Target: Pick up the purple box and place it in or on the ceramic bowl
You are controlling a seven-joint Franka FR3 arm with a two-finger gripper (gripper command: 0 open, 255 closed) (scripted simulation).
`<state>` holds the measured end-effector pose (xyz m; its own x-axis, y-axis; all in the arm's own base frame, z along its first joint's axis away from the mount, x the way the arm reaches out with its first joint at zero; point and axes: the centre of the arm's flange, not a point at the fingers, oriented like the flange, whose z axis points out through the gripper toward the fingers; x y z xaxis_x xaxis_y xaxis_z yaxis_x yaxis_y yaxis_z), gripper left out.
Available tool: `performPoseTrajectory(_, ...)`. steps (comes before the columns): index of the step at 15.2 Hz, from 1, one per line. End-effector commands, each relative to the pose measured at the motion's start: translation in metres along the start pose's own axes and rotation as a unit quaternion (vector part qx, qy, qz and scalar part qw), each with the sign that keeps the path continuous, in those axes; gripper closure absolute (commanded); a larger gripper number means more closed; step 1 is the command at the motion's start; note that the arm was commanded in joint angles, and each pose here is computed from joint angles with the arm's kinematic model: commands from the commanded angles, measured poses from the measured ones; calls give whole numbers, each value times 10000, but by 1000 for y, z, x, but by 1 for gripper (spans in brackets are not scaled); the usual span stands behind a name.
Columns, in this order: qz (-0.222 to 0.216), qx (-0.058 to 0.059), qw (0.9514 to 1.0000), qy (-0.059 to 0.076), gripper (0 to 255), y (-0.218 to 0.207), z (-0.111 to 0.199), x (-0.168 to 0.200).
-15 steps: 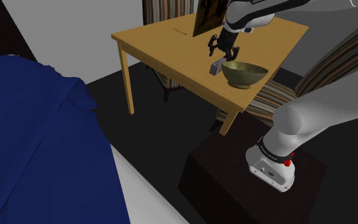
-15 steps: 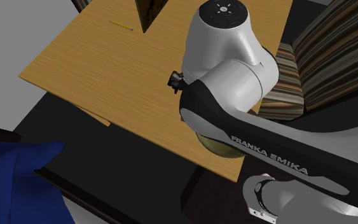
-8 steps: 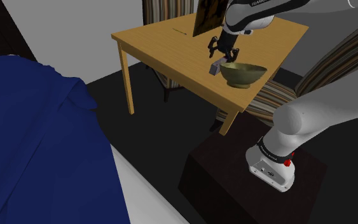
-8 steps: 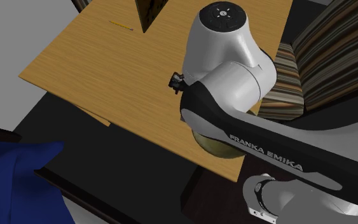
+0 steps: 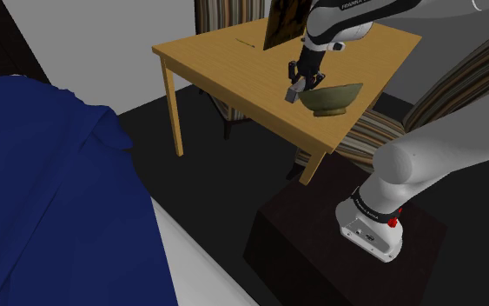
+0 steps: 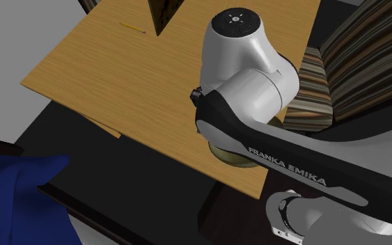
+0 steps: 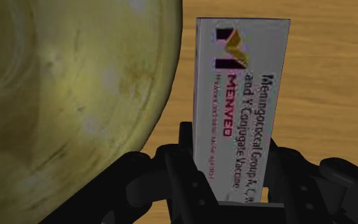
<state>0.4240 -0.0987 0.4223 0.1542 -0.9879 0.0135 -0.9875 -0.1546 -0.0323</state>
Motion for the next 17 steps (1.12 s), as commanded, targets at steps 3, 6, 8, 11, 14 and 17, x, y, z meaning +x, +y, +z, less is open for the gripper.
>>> performPoseTrajectory(3,7,-46,10000,-18,255,2,-5,-2)
performPoseTrajectory(6,7,-46,10000,-18,255,1,-21,-2)
performPoseTrajectory(8,7,-46,10000,-18,255,1,-31,-1)
performPoseTrajectory(11,7,-46,10000,-18,255,0,-47,-1)
performPoseTrajectory(14,7,-46,10000,-18,255,0,-63,-1)
performPoseTrajectory(17,7,-46,10000,-18,255,-1,-79,-1)
